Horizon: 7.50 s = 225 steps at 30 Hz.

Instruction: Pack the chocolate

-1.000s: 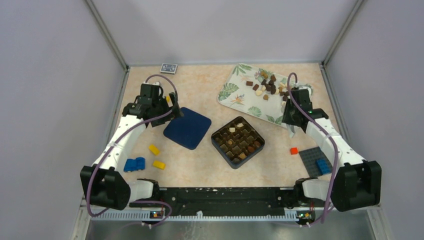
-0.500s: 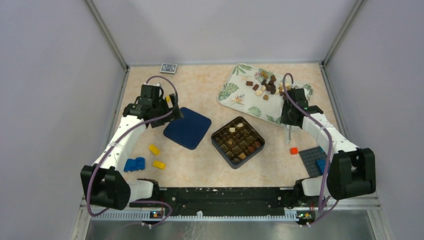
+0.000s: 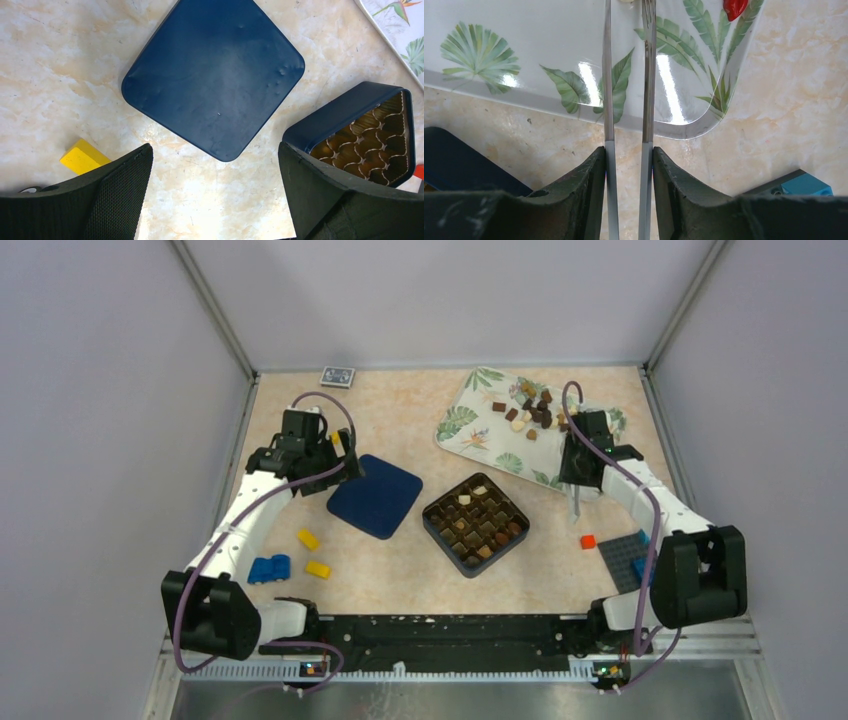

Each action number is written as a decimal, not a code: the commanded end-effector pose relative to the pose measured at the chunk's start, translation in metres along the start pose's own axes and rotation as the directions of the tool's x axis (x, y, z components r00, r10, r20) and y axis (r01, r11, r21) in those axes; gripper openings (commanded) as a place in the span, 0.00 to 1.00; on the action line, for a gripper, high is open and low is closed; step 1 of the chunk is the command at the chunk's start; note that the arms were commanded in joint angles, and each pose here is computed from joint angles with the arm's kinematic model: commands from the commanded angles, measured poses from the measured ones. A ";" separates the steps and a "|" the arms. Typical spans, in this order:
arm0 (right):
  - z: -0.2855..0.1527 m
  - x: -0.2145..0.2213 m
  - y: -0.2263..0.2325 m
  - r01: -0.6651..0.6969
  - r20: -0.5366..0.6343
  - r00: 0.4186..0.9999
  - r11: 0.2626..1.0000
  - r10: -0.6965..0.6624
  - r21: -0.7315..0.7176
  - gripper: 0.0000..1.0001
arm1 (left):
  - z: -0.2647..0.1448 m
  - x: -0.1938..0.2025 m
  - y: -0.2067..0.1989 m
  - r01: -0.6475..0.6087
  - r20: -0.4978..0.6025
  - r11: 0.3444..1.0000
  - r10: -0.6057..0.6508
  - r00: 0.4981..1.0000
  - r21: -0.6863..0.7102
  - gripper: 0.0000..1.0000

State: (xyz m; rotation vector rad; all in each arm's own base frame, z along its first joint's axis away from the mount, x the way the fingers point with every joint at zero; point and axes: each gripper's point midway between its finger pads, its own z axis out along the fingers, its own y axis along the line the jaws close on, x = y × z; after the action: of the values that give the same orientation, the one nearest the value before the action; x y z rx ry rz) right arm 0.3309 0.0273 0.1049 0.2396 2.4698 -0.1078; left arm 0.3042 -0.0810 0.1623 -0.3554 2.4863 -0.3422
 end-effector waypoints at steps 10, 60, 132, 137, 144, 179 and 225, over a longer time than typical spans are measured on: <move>0.000 -0.029 0.000 -0.006 0.056 0.998 1.000 0.006 0.008 0.23 | 0.000 -0.008 -0.001 -0.014 0.028 1.000 0.014 1.000 0.004 0.99; -0.184 0.090 0.090 0.309 -0.133 0.878 0.759 -0.459 -0.573 0.00 | -0.003 -0.019 -0.017 0.028 0.043 0.997 -0.030 0.999 0.066 0.99; -0.041 -0.096 -0.025 -0.075 0.105 0.992 0.997 0.074 0.005 0.35 | 0.003 -0.011 -0.024 0.004 0.001 0.993 -0.005 1.000 0.116 0.99; -0.025 -0.090 -0.022 -0.046 0.085 0.995 0.999 0.046 -0.003 0.37 | 0.008 -0.013 -0.023 0.000 -0.005 0.995 0.000 1.000 0.103 0.99; -0.014 -0.084 -0.025 -0.042 0.061 0.997 0.999 0.041 0.025 0.37 | 0.011 -0.015 -0.020 -0.003 -0.003 0.996 0.003 1.000 0.084 0.99; 0.003 -0.068 -0.023 -0.009 -0.013 1.000 1.000 0.009 0.027 0.25 | 0.007 -0.021 -0.021 -0.013 0.006 0.997 0.012 1.000 0.082 0.99; -0.209 0.070 0.120 0.300 -0.092 0.875 0.680 -0.476 -0.669 0.00 | -0.003 -0.001 -0.031 0.018 -0.007 0.983 -0.017 1.000 0.180 0.99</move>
State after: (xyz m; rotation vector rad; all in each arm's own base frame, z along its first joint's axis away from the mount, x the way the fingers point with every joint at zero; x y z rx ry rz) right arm 0.1770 0.1736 0.2258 -0.5912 2.6277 0.5939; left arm 0.3074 -0.1067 0.1618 -0.3194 2.4964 -0.5298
